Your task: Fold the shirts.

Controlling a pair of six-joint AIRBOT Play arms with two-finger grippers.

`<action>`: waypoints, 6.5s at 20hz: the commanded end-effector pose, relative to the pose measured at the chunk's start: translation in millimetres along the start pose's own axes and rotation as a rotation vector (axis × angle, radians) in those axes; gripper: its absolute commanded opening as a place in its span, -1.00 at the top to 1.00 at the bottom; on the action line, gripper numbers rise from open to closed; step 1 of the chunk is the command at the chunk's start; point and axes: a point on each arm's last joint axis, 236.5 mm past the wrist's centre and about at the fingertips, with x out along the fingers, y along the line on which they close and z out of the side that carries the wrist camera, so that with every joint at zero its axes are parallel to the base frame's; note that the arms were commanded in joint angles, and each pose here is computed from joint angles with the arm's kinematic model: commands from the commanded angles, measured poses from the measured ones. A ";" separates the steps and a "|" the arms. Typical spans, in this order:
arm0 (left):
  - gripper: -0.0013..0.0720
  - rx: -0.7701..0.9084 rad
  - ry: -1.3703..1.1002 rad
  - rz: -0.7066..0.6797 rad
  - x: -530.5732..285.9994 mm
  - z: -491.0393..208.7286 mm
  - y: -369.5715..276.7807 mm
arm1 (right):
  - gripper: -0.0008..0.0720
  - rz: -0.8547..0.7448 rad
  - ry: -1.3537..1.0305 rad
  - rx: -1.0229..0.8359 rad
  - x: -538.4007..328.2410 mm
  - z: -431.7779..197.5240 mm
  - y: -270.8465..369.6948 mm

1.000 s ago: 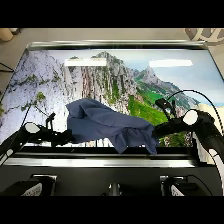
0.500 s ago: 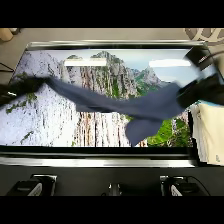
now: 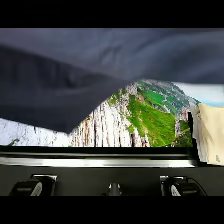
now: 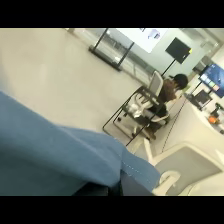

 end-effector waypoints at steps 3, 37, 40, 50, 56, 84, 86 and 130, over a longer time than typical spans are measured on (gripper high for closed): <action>0.91 0.109 0.221 0.116 17.3 -57.2 41.0 | 0.91 0.255 0.389 0.011 8.7 -86.4 56.6; -0.69 -0.818 1.996 0.441 -279.1 -590.1 115.4 | -0.47 0.853 1.292 0.644 123.1 -459.9 225.3; -0.69 -0.794 2.000 0.450 -291.3 -602.7 109.4 | -0.47 0.854 1.295 0.642 122.4 -460.2 225.2; 0.90 -0.739 1.903 0.449 -266.7 -618.1 111.5 | -0.56 0.923 1.334 0.720 87.3 -502.3 288.0; 0.90 -0.712 1.841 0.436 -253.1 -603.7 110.7 | -0.55 0.877 1.271 0.852 115.2 -516.2 318.0; 0.91 0.098 0.084 0.187 -12.8 5.3 23.6 | 0.92 -0.288 -0.123 0.019 -53.8 24.0 -40.1; 0.91 0.114 0.230 0.243 -7.9 -30.5 46.8 | 0.92 -0.228 -0.035 0.017 -28.8 1.3 -33.5; -0.49 -0.554 2.002 0.507 -145.4 -562.5 232.3 | -0.36 0.884 1.485 0.437 132.1 -445.1 248.9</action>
